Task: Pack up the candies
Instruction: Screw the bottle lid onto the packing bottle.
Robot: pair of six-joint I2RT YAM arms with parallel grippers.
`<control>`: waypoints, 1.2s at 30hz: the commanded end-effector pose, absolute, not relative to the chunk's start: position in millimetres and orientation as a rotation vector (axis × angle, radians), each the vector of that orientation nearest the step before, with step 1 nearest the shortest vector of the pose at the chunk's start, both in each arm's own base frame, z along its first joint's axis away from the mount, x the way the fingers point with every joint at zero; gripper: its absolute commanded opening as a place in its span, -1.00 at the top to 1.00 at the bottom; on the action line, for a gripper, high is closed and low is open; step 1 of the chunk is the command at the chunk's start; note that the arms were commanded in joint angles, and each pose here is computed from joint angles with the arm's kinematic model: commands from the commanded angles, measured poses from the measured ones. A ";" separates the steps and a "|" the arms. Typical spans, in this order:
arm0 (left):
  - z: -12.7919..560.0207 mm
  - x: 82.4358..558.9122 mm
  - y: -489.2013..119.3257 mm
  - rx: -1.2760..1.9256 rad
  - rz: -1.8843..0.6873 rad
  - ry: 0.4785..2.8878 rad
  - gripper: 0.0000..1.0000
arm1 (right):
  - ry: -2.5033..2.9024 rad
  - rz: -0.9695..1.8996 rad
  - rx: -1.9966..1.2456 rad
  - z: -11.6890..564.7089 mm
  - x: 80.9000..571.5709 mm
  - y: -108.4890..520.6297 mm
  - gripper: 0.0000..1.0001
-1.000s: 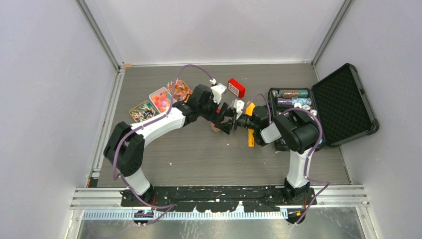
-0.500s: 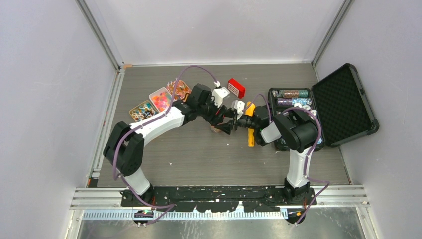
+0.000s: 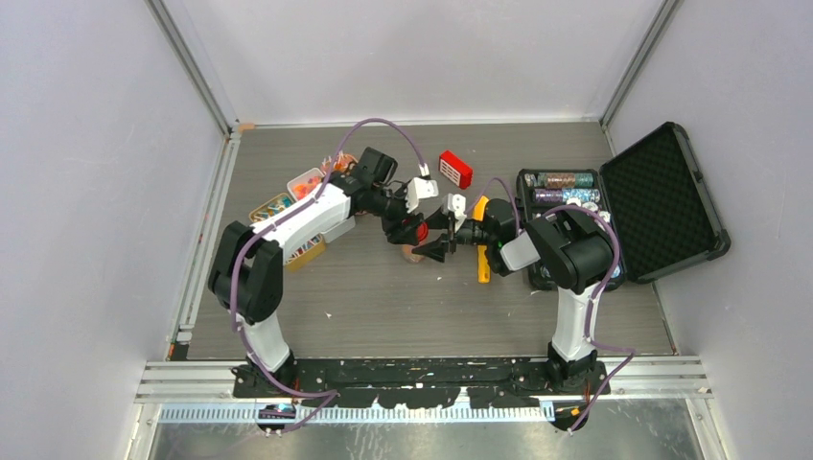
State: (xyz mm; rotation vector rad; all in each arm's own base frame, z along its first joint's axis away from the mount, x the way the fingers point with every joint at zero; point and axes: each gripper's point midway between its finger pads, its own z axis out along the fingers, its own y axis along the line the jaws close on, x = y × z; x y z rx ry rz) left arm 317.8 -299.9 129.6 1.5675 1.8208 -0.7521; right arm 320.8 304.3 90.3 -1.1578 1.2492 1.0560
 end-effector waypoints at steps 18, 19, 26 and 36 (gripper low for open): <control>115.8 334.6 -283.9 1.972 -0.635 1.487 0.22 | 1.211 1.027 -1.225 101.6 335.9 303.3 -0.13; 119.9 336.8 -286.4 1.948 -0.629 1.485 0.07 | 1.217 1.016 -1.215 102.6 337.8 302.3 -0.19; 133.7 350.3 -290.6 1.840 -0.593 1.546 -0.39 | 1.245 0.963 -1.171 105.8 346.0 299.2 -0.60; 142.2 348.5 -289.5 1.809 -0.597 1.576 -0.81 | 1.269 0.899 -1.143 111.7 346.3 291.5 -0.65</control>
